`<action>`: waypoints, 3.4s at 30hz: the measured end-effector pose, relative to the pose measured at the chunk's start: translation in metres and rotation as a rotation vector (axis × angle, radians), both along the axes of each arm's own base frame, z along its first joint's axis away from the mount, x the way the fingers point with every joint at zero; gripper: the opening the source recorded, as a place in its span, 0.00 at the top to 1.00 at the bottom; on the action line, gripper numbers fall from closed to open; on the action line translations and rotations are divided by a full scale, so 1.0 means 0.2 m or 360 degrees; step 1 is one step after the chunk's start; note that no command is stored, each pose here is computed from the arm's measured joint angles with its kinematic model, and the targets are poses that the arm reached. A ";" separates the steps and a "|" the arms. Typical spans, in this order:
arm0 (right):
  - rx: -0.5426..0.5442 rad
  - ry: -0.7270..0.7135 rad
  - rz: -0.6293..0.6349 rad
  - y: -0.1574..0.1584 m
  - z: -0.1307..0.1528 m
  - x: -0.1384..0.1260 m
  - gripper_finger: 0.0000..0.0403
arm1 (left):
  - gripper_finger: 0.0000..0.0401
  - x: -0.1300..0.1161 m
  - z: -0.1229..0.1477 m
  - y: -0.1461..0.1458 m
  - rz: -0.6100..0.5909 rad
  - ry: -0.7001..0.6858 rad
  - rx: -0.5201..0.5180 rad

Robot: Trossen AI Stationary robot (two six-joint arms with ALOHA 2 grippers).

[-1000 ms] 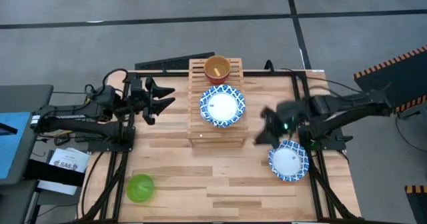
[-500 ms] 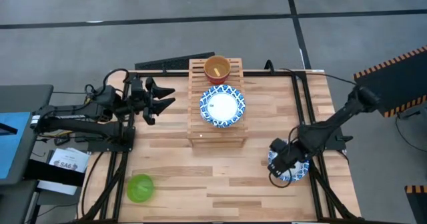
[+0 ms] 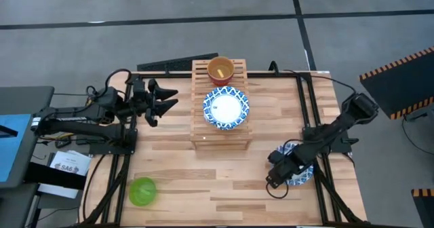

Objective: Place and stack bowls onto a shelf
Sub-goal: Stack the blue patterned bowl on top of the blue patterned bowl on the shelf

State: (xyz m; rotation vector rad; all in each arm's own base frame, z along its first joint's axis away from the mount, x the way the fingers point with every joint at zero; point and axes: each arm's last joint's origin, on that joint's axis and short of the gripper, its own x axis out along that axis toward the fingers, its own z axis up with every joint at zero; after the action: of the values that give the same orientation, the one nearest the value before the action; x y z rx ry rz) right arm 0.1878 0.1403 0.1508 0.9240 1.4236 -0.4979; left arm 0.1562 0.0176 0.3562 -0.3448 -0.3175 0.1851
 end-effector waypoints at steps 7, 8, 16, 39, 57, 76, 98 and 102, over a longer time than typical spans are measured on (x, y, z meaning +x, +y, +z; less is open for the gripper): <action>-0.0033 0.0098 0.0003 0.01 -0.05 0.01 0.57 | 0.50 0.00 0.00 0.00 0.0032 -0.0013 -0.0012; -0.0035 0.0103 0.0022 0.01 -0.04 0.01 0.61 | 0.50 0.00 0.00 0.00 0.0032 -0.0013 -0.0013; 0.0258 -0.0315 0.0607 0.02 0.38 0.07 0.95 | 0.50 0.00 0.00 0.00 0.0034 -0.0013 -0.0005; -0.0810 -0.1370 0.1421 -0.53 1.51 0.63 0.95 | 0.50 -0.03 0.02 0.00 0.0065 -0.0038 0.0049; -0.0891 -0.0453 0.1821 -0.67 1.15 0.88 0.89 | 0.50 -0.06 0.04 0.00 0.0130 -0.0068 0.0060; -0.1060 -0.0236 0.1949 -0.61 1.17 0.82 0.36 | 0.50 -0.06 0.04 0.01 0.0134 -0.0067 0.0059; -0.1089 -0.1222 0.1104 -0.58 1.26 0.55 0.68 | 0.50 -0.06 0.03 0.01 0.0153 -0.0045 0.0104; -0.1066 -0.1616 0.0974 -0.55 1.21 0.65 0.95 | 0.50 -0.06 0.03 0.01 0.0153 -0.0045 0.0104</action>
State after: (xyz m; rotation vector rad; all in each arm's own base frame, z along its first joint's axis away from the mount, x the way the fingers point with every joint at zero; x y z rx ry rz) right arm 0.3178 0.0311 0.3932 0.0885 0.4706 0.0139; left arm 0.1442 0.0187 0.3626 -0.2678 -0.3677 0.2639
